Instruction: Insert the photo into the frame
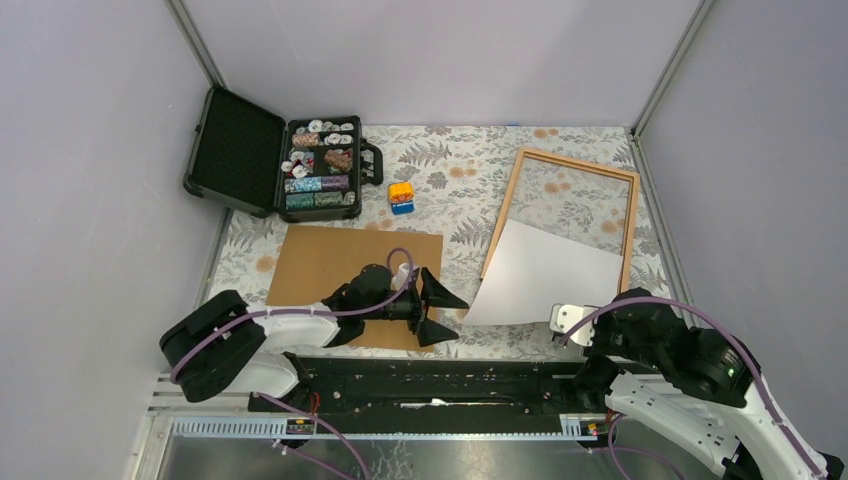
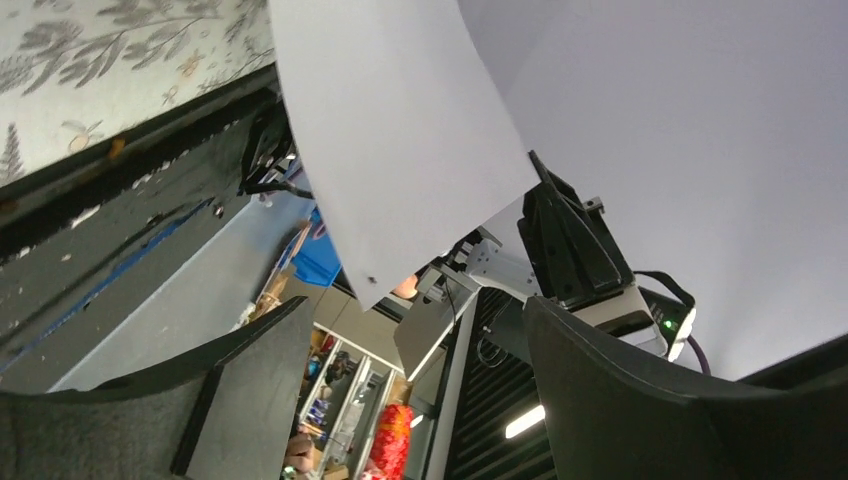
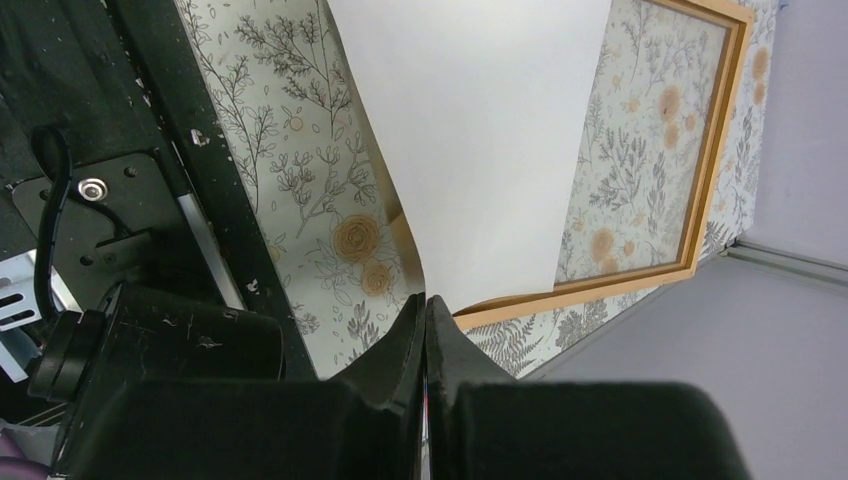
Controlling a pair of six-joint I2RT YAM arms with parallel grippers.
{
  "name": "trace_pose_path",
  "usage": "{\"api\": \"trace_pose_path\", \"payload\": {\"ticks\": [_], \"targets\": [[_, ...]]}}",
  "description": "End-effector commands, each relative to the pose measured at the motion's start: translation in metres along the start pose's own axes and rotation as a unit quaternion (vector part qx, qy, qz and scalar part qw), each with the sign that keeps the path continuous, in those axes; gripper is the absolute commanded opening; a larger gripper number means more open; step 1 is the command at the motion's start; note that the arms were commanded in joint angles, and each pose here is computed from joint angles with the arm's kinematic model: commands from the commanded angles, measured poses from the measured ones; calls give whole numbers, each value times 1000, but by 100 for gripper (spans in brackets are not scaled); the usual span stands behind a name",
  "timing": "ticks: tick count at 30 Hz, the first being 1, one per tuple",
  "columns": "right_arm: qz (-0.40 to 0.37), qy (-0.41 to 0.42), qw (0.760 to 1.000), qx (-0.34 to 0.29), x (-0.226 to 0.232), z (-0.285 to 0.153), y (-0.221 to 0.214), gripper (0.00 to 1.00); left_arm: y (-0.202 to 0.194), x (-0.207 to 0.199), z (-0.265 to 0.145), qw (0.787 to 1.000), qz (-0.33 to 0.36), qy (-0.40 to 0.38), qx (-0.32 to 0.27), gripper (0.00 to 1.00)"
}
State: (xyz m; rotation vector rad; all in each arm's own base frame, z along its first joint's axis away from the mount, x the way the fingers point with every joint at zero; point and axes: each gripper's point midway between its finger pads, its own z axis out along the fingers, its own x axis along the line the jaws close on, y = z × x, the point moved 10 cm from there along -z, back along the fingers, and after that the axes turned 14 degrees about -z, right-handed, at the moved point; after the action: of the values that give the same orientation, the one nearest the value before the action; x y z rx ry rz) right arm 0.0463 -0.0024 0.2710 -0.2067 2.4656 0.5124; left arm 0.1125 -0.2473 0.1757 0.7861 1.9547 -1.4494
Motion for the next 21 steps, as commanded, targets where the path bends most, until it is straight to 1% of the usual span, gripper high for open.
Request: {"api": "trace_pose_path", "payload": {"ticks": [1, 3, 6, 9, 11, 14, 16, 18, 21], "targets": [[-11, -10, 1000, 24, -6, 4, 0, 0, -5, -6, 4, 999, -39, 15, -29, 80], [-12, -12, 1000, 23, -7, 4, 0, 0, -7, -9, 9, 999, -46, 7, -17, 77], [-12, -14, 1000, 21, -8, 5, 1, 0, -10, -8, 19, 998, -56, 15, -9, 71], [-12, -14, 1000, 22, -8, 5, 1, 0, -12, -7, 29, 998, -69, 13, 2, 62], [-13, -14, 1000, 22, -9, 5, 1, 0, -16, -9, 35, 997, -72, 14, 8, 59], [-15, -13, 1000, 22, -9, 5, 2, 0, -17, -9, 40, 997, -76, 15, 5, 43], [-16, -13, 1000, 22, -9, 5, 2, 0, -15, -8, 41, 997, -80, 17, -4, 36], [-15, -15, 1000, 22, -8, 5, 1, 0, -13, -6, 42, 996, -83, 18, -10, 25], [-14, -20, 999, 22, -7, 5, -1, 0, -12, -8, 48, 997, -78, 16, -1, 12]]}}
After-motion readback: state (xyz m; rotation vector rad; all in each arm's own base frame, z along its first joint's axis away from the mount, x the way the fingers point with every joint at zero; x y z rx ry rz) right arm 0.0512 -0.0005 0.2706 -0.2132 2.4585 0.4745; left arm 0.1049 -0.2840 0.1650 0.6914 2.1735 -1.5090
